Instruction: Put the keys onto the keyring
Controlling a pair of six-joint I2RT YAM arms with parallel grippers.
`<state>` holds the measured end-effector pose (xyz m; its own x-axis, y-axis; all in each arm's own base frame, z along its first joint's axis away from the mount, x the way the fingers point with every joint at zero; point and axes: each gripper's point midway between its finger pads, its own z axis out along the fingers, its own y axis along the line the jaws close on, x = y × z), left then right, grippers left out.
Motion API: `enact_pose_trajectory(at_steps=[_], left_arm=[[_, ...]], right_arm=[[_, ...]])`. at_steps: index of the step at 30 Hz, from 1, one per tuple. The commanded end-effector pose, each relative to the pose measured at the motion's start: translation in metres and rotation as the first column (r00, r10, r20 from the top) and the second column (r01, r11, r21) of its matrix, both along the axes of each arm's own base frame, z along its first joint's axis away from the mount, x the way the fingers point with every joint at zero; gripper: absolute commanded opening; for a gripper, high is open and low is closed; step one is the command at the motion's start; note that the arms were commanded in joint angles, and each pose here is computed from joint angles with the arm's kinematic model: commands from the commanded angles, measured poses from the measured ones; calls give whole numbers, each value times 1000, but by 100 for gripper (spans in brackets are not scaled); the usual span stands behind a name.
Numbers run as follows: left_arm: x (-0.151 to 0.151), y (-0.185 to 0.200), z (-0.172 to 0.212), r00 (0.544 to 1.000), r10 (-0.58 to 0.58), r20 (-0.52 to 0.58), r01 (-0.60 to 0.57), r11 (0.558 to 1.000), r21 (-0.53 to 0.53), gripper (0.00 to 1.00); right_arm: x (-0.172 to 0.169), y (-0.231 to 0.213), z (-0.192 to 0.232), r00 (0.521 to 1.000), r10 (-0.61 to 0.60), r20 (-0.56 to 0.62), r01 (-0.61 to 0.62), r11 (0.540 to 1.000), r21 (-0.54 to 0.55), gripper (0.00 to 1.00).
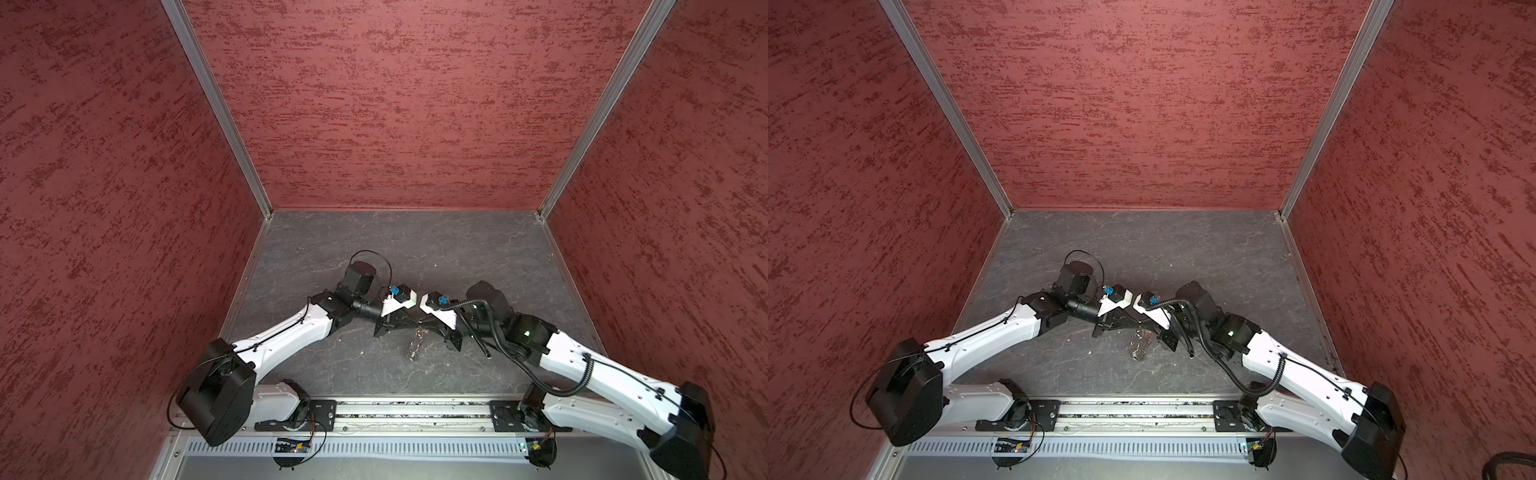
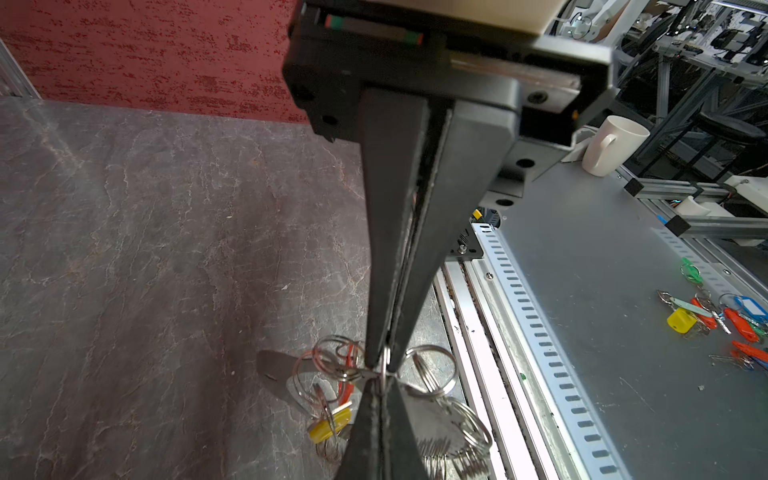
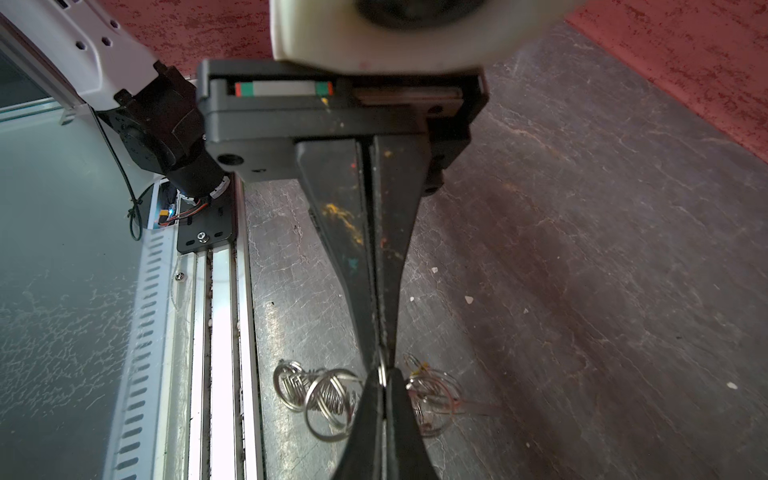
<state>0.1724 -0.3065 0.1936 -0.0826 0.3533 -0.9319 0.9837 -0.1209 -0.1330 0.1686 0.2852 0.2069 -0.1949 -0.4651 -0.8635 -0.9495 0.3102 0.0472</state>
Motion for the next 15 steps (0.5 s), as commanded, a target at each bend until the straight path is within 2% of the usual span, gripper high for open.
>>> enact_pose_trajectory(at_steps=[1, 4, 7, 15], left_arm=[[6, -3, 16, 997, 24, 68, -19, 998, -61, 1], [13, 4, 26, 992, 77, 100, -64, 990, -124, 13], [16, 9, 34, 990, 98, 102, -78, 980, -185, 20], [14, 9, 41, 996, 66, 56, -52, 972, -227, 24]], right_arm=[[7, 0, 13, 999, -39, 32, 37, 998, 47, 0], [11, -5, 24, 994, -86, 63, 79, 992, 99, 0], [11, -7, 39, 991, -105, 79, 88, 976, 198, 0], [9, -7, 68, 985, -131, 111, 72, 902, 426, 0]])
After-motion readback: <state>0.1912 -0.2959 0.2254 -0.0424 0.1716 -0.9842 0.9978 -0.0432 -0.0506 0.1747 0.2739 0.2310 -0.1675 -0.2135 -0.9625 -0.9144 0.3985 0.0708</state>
